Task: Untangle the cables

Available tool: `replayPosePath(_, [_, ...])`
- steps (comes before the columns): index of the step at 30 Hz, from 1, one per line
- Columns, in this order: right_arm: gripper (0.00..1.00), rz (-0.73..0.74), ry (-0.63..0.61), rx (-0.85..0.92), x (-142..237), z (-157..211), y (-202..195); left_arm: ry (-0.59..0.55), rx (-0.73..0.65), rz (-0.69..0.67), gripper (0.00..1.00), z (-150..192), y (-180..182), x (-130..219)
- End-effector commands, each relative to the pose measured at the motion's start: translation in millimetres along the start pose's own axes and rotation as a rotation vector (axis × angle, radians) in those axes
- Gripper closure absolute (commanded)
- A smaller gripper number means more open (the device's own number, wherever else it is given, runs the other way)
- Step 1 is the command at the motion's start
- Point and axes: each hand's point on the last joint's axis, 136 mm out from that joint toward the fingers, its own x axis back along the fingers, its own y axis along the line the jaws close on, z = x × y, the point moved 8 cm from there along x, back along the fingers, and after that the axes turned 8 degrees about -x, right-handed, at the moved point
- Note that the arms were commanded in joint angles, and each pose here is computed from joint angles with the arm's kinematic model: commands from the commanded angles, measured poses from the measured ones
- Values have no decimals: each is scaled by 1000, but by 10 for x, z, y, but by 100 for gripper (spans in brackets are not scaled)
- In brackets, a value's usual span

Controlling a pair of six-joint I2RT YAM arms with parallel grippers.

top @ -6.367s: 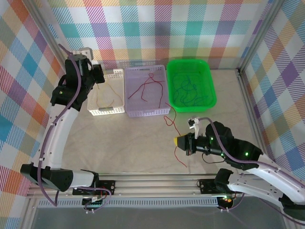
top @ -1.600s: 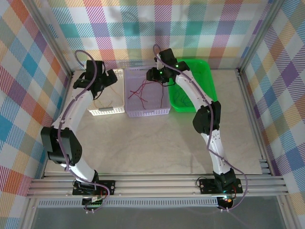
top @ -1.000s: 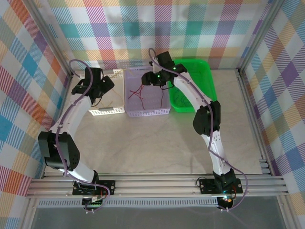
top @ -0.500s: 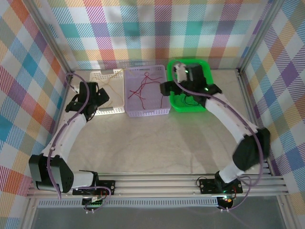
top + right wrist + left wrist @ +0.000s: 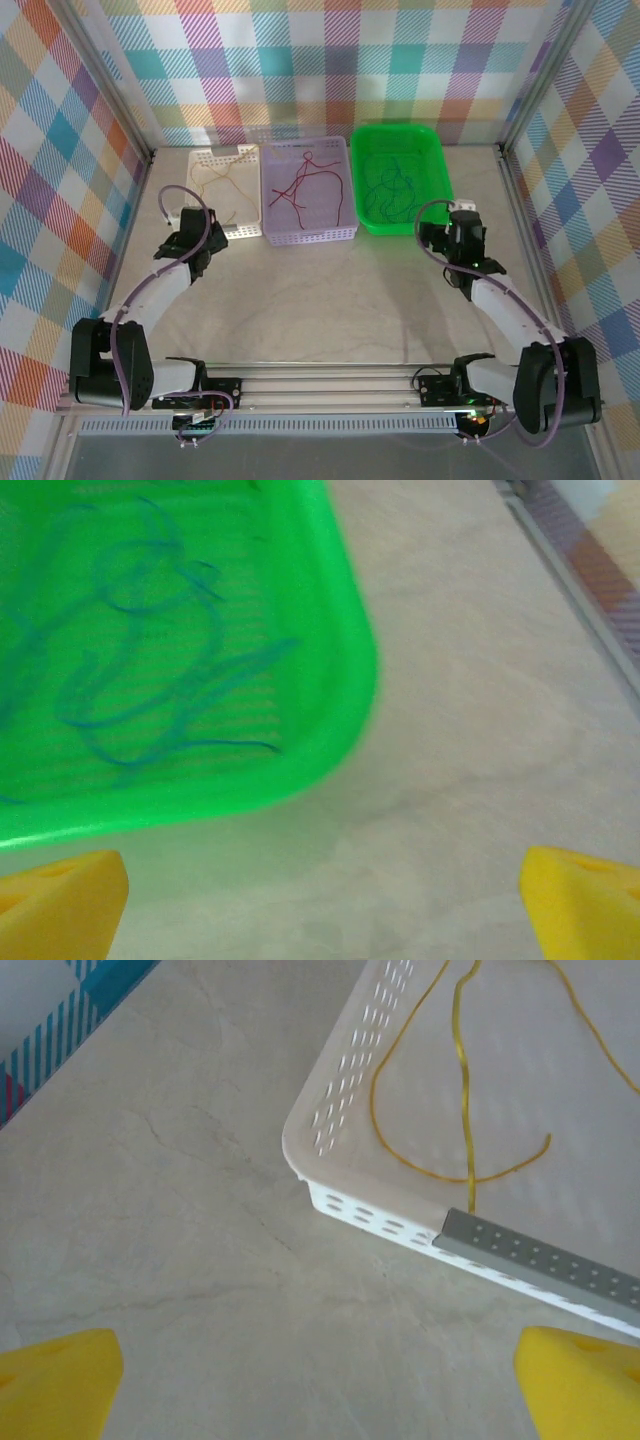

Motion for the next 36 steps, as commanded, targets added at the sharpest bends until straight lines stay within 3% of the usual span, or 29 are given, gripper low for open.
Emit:
replayPosePath(1, [0, -8, -140, -15, -196, -106, 29, -116, -17, -17, 0, -75, -4, -100])
replayPosePath(9, [0, -199, -121, 77, -563, 172, 103, -187, -19, 1, 0, 133, -28, -391])
replayPosePath(13, [0, -176, -244, -12, -586, 303, -85, -238, 19, 26, 0, 162, 23, -505])
replayPosePath(14, [0, -191, -181, 1, -599, 296, -55, -261, 33, 24, 0, 161, 35, -536])
replayPosePath(18, [0, -200, -197, -2, -607, 290, -56, -261, -99, 150, 0, 170, -202, -576])
replayPosePath(20, [0, -199, -188, -2, -603, 293, -58, -330, -181, 239, 0, 312, -356, -516])
replayPosePath(21, [0, -198, -191, -1, -605, 293, -58, -397, -154, 233, 0, 349, -336, -530])
replayPosePath(23, [0, -197, -194, -1, -598, 294, -61, -332, -167, 223, 0, 389, -329, -539])
replayPosePath(24, [0, -197, -191, -1, -596, 295, -62, -371, -163, 221, 0, 393, -333, -548])
replayPosePath(36, [0, -199, -191, -3, -598, 288, -57, -358, -158, 214, 0, 395, -313, -533])
